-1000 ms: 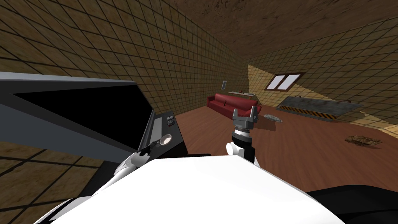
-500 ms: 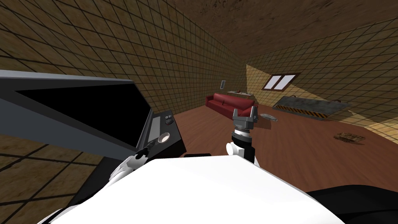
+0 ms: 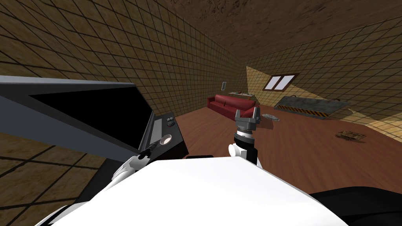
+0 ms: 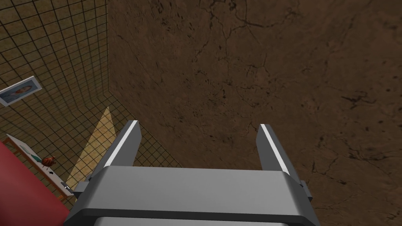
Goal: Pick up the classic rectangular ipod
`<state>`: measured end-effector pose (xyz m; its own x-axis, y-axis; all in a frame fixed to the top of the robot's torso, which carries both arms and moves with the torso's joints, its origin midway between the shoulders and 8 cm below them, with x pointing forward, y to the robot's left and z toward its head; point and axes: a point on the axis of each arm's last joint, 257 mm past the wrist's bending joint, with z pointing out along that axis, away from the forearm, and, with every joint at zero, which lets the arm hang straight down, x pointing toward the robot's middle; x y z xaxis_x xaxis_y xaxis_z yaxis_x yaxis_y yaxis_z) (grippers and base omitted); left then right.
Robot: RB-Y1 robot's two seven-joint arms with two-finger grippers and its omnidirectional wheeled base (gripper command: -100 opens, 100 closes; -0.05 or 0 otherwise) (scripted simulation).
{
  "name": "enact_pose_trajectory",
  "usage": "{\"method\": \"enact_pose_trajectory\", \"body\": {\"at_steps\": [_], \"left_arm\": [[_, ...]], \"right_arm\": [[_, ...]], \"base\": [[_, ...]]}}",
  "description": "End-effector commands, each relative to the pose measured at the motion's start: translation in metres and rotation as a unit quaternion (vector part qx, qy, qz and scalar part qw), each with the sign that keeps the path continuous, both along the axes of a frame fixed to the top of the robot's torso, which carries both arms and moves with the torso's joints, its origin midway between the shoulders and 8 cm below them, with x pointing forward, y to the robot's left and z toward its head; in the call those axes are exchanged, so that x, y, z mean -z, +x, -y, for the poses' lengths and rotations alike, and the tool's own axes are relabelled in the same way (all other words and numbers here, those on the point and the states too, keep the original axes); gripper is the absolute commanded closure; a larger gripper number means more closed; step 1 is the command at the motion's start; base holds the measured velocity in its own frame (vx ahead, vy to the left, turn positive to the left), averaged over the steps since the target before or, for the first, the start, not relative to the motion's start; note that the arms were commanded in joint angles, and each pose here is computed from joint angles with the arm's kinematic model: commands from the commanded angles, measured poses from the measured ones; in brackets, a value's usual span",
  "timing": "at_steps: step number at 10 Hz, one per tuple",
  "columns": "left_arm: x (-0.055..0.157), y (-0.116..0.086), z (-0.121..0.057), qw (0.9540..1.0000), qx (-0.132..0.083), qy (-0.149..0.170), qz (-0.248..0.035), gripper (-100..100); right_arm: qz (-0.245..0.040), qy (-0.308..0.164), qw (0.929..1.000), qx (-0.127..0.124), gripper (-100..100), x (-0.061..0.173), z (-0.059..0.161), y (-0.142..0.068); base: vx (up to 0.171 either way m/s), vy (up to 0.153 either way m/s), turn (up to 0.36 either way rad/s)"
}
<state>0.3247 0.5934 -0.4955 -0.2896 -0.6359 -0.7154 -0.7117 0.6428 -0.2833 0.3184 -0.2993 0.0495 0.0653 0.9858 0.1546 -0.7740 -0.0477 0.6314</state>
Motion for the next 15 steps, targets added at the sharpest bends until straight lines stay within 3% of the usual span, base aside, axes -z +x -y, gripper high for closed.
{"method": "enact_pose_trajectory", "body": {"at_steps": [1,3,4,5,6,8,9,13,14,15], "left_arm": [[0.006,-0.002,0.004,0.9997,0.009,0.008,-0.021,-100],[0.014,-0.006,0.007,0.9986,0.019,0.018,-0.046,-100],[0.012,-0.005,0.006,0.9990,0.017,0.015,-0.038,-100],[0.012,-0.005,0.006,0.9989,0.017,0.015,-0.040,0],[0.000,0.007,0.003,0.9991,0.027,0.025,-0.022,-100],[0.002,0.007,0.003,0.9991,0.026,0.023,-0.024,-100],[0.001,0.007,0.003,0.9991,0.026,0.024,-0.023,100],[0.001,0.007,0.003,0.9991,0.026,0.024,-0.023,100],[0.001,0.007,0.003,0.9991,0.026,0.024,-0.023,0],[-0.003,0.007,0.001,0.9998,0.016,0.013,-0.004,-100]], "right_arm": [[0.000,0.000,1.0000,0.000,0,0.000,0.000,0.000],[0.000,0.000,1.0000,0.000,0,0.000,0.000,0.000],[0.000,0.000,1.0000,0.000,0,0.000,0.000,0.000],[0.000,0.000,1.0000,0.000,0,0.000,0.000,0.000],[0.000,0.000,1.0000,0.000,0,0.000,0.000,0.000],[0.000,0.000,1.0000,0.000,0,0.000,0.000,0.000],[0.000,0.000,1.0000,0.000,0,0.000,0.000,0.000],[0.000,0.000,1.0000,0.000,0,0.000,0.000,0.000],[0.000,0.000,1.0000,0.000,0,0.000,0.000,0.000],[0.000,0.000,1.0000,0.000,0,0.000,0.000,0.000]], "base": [[0.105,0.090,0.008],[0.106,0.109,0.010],[0.048,0.040,-0.006],[0.009,0.009,-0.002],[0.017,-0.011,0.223],[0.011,-0.019,0.047],[0.000,0.000,0.000],[0.000,0.000,0.000],[0.000,0.000,0.000],[-0.028,-0.041,-0.029]]}}
